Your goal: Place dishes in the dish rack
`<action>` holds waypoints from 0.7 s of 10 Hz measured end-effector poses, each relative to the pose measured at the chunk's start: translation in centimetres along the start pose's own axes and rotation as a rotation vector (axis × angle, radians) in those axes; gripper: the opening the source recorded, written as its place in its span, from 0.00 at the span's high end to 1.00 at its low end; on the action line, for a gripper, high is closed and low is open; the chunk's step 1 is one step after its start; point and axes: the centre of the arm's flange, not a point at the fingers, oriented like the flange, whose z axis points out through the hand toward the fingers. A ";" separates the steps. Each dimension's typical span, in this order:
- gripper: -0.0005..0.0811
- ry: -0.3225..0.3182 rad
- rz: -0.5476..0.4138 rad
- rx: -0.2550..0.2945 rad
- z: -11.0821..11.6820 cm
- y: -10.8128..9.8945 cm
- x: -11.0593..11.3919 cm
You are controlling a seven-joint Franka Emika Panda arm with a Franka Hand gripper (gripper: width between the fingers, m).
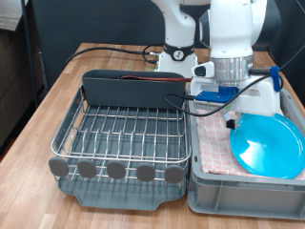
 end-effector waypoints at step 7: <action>0.97 0.116 0.006 -0.144 -4.7 -1.9 0.9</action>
